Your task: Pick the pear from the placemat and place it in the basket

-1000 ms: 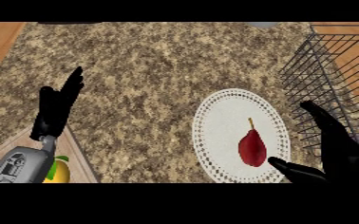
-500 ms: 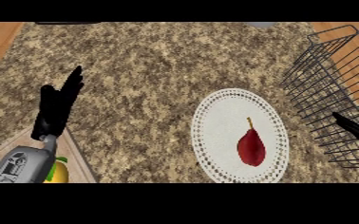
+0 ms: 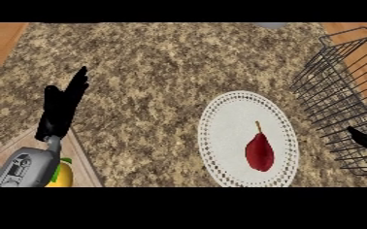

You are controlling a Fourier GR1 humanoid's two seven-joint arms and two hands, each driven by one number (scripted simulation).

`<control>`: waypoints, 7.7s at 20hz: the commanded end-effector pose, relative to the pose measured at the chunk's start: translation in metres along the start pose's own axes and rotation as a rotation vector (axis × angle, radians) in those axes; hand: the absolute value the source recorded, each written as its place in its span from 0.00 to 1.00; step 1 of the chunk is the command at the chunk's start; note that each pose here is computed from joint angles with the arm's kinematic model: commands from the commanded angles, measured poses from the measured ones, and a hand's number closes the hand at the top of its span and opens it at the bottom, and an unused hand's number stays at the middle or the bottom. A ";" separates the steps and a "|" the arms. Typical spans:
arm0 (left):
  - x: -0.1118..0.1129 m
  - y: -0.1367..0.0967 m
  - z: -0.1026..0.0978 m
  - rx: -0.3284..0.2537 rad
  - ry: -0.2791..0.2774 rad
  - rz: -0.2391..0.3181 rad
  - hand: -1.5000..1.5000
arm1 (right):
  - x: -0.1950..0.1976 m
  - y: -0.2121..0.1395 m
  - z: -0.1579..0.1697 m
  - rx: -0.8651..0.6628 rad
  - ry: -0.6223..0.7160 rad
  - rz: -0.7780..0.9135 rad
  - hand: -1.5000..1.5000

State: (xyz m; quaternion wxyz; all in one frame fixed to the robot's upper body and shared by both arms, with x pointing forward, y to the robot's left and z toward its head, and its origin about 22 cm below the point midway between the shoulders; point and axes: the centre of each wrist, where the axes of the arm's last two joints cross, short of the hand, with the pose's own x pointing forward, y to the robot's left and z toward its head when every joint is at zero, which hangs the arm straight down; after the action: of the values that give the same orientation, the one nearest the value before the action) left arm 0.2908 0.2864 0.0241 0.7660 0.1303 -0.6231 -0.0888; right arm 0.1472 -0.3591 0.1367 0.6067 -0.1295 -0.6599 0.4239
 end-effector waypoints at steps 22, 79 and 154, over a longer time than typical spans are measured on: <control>-0.002 -0.019 -0.010 -0.033 0.002 0.001 0.50 | -0.031 0.075 -0.046 -0.104 0.045 -0.031 0.00; 0.003 -0.017 -0.005 -0.004 -0.005 -0.007 0.50 | -0.029 0.187 -0.136 0.041 0.146 0.509 1.00; 0.010 -0.001 -0.016 -0.020 -0.008 -0.012 0.50 | -0.020 -0.161 -0.109 -0.384 0.457 0.341 1.00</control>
State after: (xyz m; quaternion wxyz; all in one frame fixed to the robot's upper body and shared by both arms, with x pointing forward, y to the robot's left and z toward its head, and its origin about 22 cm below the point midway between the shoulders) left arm 0.3008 0.2849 0.0340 0.7642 0.1236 -0.6255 -0.0976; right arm 0.2953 -0.4090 0.2470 0.5936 -0.4750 -0.5474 0.3498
